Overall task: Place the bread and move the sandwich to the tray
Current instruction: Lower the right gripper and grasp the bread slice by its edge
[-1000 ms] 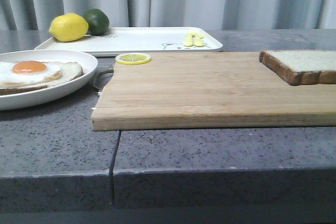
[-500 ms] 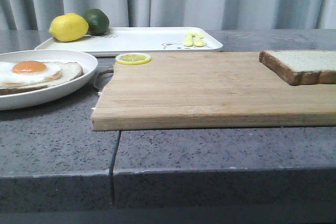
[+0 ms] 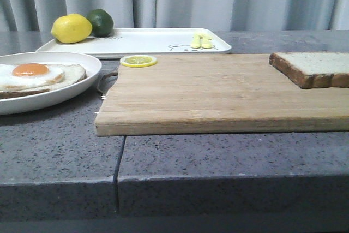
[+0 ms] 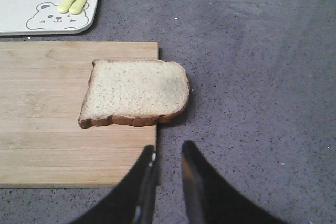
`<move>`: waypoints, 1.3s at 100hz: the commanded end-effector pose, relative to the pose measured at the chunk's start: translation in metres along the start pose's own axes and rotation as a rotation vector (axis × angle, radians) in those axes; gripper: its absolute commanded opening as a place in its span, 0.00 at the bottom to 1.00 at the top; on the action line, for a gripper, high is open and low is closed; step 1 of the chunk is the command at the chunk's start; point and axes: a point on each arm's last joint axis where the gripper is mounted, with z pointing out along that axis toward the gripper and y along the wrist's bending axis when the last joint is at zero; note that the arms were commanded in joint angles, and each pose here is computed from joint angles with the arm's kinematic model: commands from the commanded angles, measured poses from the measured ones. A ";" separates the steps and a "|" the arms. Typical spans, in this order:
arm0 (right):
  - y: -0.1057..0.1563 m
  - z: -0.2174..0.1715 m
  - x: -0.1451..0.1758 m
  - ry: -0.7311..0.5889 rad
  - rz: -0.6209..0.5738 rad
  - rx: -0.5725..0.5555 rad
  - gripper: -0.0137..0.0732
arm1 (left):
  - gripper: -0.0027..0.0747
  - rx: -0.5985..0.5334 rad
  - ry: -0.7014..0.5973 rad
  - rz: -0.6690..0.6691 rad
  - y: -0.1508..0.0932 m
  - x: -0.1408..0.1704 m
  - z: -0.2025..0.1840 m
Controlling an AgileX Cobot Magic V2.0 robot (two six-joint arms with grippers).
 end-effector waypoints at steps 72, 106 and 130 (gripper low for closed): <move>0.001 -0.003 -0.017 -0.113 -0.003 -0.003 0.64 | 0.73 0.022 -0.080 0.005 -0.004 -0.013 -0.004; 0.001 -0.004 -0.021 -0.152 -0.002 -0.005 0.64 | 0.73 0.022 -0.080 0.005 -0.004 -0.013 -0.004; 0.001 -0.003 -0.020 -0.159 0.000 -0.006 0.64 | 0.73 0.022 -0.080 0.005 -0.004 -0.013 -0.004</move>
